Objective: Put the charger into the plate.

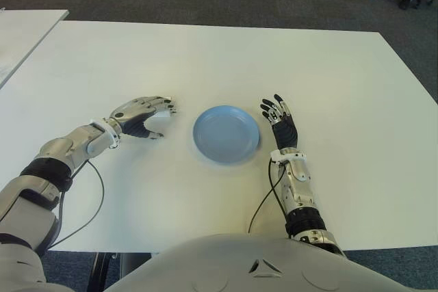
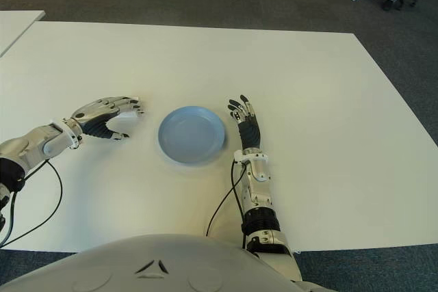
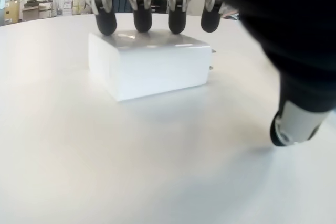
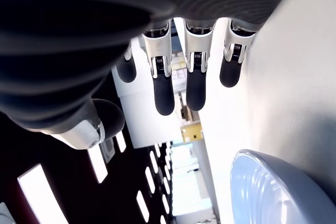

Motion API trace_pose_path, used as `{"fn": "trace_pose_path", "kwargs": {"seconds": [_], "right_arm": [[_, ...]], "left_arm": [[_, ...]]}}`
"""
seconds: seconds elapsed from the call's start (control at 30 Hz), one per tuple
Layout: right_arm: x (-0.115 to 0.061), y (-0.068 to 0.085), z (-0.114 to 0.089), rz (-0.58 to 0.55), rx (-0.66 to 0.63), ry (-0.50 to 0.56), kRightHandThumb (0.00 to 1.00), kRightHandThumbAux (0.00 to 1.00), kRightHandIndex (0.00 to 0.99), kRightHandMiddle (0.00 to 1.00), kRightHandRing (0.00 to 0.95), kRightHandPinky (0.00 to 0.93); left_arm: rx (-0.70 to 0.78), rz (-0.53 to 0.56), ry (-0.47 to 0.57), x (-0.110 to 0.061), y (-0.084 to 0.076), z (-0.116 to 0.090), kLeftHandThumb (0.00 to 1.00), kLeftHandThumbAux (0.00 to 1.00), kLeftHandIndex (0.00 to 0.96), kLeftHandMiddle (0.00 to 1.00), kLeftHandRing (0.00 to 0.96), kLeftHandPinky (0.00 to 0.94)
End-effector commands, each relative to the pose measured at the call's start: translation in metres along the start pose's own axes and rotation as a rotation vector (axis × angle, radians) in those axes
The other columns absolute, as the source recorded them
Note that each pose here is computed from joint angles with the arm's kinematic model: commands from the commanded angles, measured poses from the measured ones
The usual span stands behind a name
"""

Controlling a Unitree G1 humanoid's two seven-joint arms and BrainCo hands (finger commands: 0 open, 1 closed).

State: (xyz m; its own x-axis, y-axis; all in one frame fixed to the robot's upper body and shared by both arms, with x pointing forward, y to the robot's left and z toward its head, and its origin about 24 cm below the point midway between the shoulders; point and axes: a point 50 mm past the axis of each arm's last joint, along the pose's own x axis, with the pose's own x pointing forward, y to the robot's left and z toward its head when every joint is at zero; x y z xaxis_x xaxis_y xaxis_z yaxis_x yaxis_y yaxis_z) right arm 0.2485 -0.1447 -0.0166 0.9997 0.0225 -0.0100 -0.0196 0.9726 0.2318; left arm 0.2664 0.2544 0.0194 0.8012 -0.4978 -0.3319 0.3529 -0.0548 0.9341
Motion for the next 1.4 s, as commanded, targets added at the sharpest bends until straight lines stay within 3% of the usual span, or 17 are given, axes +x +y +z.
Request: {"fn": "trace_pose_path", "kwargs": {"seconds": [0.03,0.33,0.57,1.03,1.4], "right_arm": [[-0.003,0.001,-0.010,-0.022,0.033,0.046,0.000,0.525,0.084,0.246,0.207,0.154],[-0.001,0.000,-0.010,-0.021,0.029,0.050,0.000,0.529,0.079,0.247,0.207,0.152],[-0.001,0.000,-0.011,-0.020,0.032,0.052,0.000,0.538,0.072,0.249,0.207,0.145],[0.001,0.003,-0.012,-0.016,0.029,0.053,0.000,0.547,0.064,0.262,0.212,0.133],[0.002,0.004,-0.012,-0.015,0.023,0.051,0.000,0.550,0.064,0.266,0.215,0.125]], "left_arm": [[-0.003,-0.101,-0.021,-0.011,-0.021,0.005,0.000,0.567,0.000,0.000,0.000,0.007],[0.038,-0.037,-0.043,-0.009,-0.011,0.010,0.000,0.572,0.000,0.000,0.000,0.001],[0.092,0.053,-0.058,0.003,0.009,0.009,0.009,0.594,0.000,0.000,0.000,0.013],[0.169,0.234,-0.065,0.023,0.043,0.002,0.189,0.543,0.000,0.000,0.000,0.034],[0.184,0.281,-0.046,0.034,0.053,-0.005,0.223,0.508,0.000,0.000,0.000,0.032]]}}
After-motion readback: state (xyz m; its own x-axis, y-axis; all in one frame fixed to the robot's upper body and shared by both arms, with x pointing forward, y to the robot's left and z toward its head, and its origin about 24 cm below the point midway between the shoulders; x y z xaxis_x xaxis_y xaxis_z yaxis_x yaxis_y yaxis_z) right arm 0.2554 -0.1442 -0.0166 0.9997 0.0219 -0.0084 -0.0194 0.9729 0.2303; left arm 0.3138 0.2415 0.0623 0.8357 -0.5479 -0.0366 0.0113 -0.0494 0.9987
